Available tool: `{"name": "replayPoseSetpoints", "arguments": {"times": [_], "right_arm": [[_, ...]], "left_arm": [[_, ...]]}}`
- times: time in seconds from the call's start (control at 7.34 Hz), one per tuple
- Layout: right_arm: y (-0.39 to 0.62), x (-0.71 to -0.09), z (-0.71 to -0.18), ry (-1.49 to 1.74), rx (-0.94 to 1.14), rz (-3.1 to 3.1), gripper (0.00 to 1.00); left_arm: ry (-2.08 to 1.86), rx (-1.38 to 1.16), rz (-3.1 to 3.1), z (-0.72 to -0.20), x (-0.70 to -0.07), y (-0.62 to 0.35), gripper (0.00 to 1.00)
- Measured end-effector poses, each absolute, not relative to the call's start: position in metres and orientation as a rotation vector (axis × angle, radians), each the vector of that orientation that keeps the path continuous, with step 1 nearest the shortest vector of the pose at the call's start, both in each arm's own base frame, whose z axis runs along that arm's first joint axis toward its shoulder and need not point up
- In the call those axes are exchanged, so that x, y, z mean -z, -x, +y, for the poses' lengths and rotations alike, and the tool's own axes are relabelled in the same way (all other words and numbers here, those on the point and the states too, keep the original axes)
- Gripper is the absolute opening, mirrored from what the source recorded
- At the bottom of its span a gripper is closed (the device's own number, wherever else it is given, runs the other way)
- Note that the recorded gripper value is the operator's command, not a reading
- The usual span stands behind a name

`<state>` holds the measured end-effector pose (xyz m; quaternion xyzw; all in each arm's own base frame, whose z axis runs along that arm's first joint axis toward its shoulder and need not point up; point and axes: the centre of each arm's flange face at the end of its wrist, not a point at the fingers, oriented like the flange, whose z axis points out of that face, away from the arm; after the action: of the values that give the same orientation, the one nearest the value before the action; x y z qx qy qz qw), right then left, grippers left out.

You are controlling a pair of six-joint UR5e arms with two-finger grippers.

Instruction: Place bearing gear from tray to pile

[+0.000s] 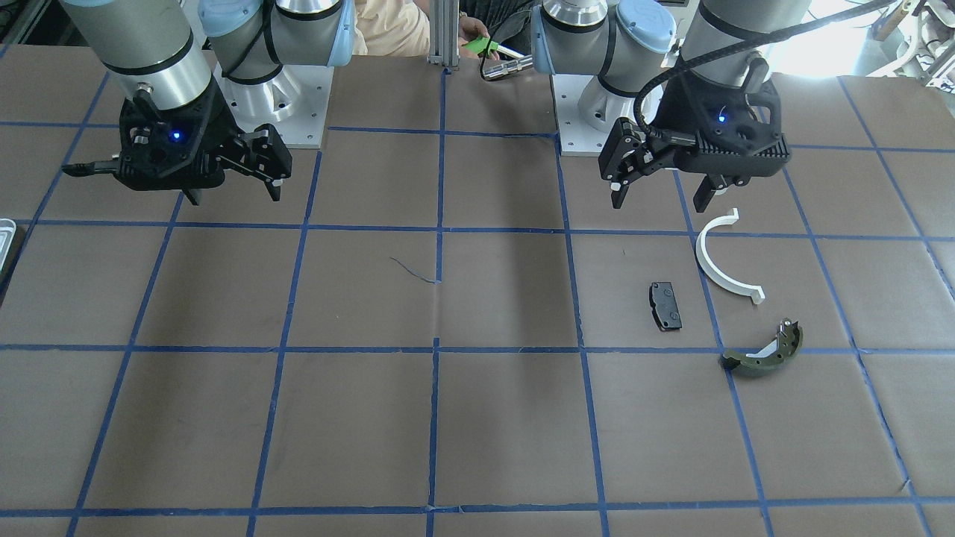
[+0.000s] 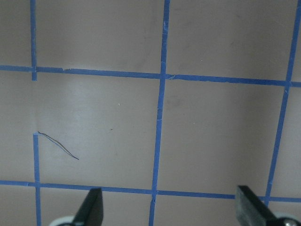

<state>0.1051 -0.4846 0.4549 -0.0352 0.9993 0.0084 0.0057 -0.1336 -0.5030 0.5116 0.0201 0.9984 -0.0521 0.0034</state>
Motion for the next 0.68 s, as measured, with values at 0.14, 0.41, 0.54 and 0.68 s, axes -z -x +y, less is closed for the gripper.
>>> {"name": "replayPoseSetpoints", "arguments": {"times": [0.14,0.41,0.54,0.68], "right_arm": [[-0.072,-0.455,-0.490,0.071,-0.026,3.129,1.00],[0.000,-0.455,-0.496,0.060,-0.024,3.133,1.00],[0.036,-0.455,-0.495,0.081,-0.031,3.148,1.00],[0.072,-0.455,-0.491,0.104,-0.042,3.171,1.00]], "left_arm": [[-0.063,0.163,3.131,-0.503,-0.512,0.134,1.00],[-0.063,0.164,3.130,-0.503,-0.512,0.134,1.00],[-0.063,0.164,3.130,-0.503,-0.512,0.134,1.00],[-0.063,0.165,3.130,-0.503,-0.512,0.134,1.00]]}}
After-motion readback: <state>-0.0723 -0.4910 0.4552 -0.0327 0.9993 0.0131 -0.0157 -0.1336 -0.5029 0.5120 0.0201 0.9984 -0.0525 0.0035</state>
